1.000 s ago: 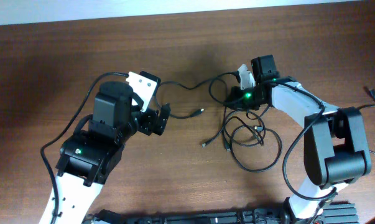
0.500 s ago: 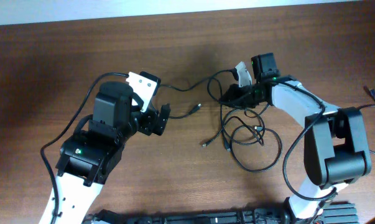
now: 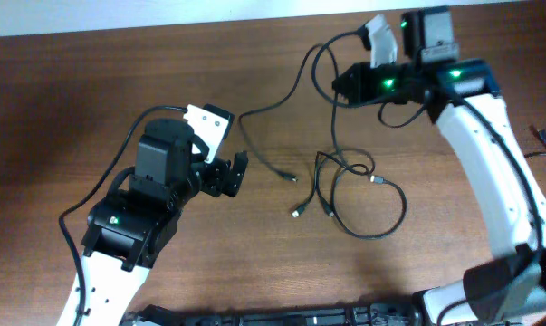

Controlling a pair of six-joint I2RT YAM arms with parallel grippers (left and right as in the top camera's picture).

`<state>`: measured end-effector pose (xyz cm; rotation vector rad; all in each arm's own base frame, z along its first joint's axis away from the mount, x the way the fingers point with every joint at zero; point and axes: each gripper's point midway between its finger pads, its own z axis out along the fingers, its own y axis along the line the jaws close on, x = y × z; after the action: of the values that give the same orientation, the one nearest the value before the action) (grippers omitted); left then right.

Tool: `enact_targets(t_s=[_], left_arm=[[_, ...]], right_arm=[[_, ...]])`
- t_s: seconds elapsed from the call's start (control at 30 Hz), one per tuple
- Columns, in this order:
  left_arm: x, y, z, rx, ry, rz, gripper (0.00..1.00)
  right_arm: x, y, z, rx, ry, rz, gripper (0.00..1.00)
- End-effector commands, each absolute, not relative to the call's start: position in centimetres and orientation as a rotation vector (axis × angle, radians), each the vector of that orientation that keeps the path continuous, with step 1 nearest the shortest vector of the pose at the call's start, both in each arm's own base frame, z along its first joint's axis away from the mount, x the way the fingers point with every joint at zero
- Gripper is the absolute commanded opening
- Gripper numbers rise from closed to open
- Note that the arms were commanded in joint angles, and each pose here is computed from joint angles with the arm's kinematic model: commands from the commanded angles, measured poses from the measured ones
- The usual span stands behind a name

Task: Untangle cables
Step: 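Lift the grasped cable with the right gripper and pull it rightward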

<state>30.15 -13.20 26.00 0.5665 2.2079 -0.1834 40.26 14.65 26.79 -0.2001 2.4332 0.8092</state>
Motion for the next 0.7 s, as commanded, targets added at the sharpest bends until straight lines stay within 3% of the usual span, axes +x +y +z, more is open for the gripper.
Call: enact_targets(t_s=[0.0, 0.27, 0.67], left_arm=[[30.2, -13.2, 26.7, 0.580, 2.185, -0.187, 0.99], [30.2, -13.2, 26.7, 0.580, 2.185, -0.187, 0.99], [30.2, -13.2, 26.7, 0.580, 2.185, -0.187, 0.99]], right_arm=[[40.1, 13.9, 34.2, -0.246, 2.262, 0.703, 0.04], [40.0, 12.4, 43.2, -0.254, 2.049, 0.573, 0.04], [41.8, 1.8, 48.4, 0.160, 1.881, -0.044, 0.04]])
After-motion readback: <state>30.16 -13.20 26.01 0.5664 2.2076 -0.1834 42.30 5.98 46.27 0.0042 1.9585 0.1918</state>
